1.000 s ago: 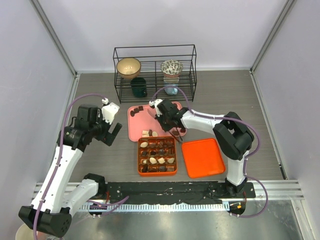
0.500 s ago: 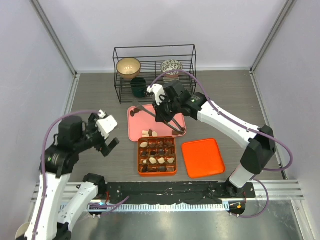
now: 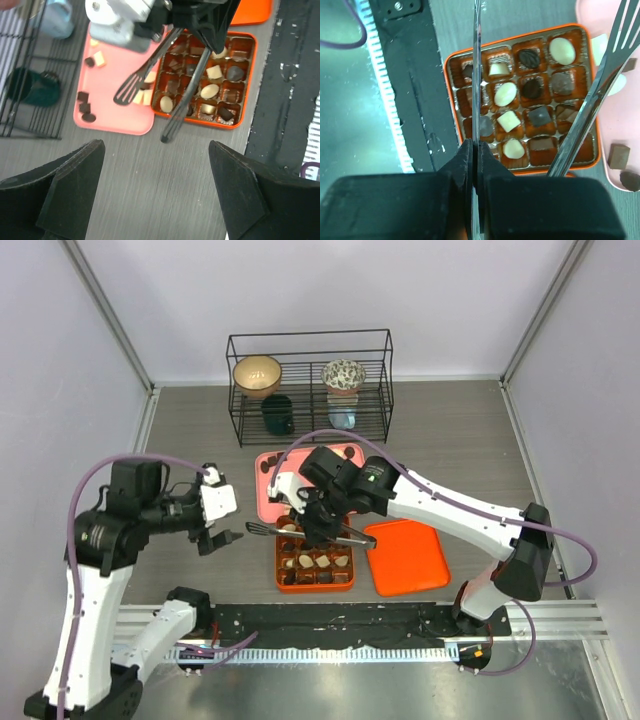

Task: Pack the chocolate
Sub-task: Pick up the clamp from the plate.

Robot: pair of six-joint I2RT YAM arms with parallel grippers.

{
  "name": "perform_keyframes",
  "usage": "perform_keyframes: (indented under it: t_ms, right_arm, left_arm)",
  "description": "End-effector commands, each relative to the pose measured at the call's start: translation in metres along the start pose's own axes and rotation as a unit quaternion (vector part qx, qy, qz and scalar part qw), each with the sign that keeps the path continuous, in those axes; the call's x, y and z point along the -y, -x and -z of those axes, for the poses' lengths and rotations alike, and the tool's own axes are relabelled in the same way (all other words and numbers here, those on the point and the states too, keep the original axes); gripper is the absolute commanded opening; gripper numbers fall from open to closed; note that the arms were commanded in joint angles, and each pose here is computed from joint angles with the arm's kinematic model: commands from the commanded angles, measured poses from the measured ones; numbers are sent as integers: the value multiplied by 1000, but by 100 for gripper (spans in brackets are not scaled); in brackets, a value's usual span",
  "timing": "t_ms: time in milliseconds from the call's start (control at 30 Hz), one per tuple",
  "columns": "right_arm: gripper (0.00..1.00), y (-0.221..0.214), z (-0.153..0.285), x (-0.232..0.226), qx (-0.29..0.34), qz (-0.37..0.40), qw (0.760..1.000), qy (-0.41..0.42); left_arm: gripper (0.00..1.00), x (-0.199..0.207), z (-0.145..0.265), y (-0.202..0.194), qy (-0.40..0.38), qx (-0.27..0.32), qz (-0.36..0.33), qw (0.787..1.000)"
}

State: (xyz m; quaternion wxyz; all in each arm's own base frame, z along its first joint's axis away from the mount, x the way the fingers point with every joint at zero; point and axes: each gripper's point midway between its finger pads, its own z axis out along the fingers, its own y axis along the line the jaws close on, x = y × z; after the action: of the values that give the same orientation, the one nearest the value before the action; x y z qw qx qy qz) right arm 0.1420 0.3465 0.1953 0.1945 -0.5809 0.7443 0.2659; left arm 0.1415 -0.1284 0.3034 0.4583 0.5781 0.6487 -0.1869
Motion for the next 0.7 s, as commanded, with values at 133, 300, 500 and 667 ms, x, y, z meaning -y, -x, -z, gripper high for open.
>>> perform_keyframes:
  t_ms: [133, 300, 500, 667]
  right_arm:
    - [1, 20, 40, -23, 35, 54, 998, 11]
    - [1, 21, 46, -26, 28, 67, 997, 18]
    - [1, 33, 54, -21, 34, 80, 996, 4]
    - [1, 37, 56, -22, 37, 82, 996, 4]
  left_arm:
    - [77, 70, 2, -10, -188, 0, 28, 982]
    - [74, 96, -1, -15, -263, -28, 23, 964]
    - [66, 100, -12, -22, -300, -54, 46, 951]
    - [55, 94, -20, -23, -290, -57, 53, 954]
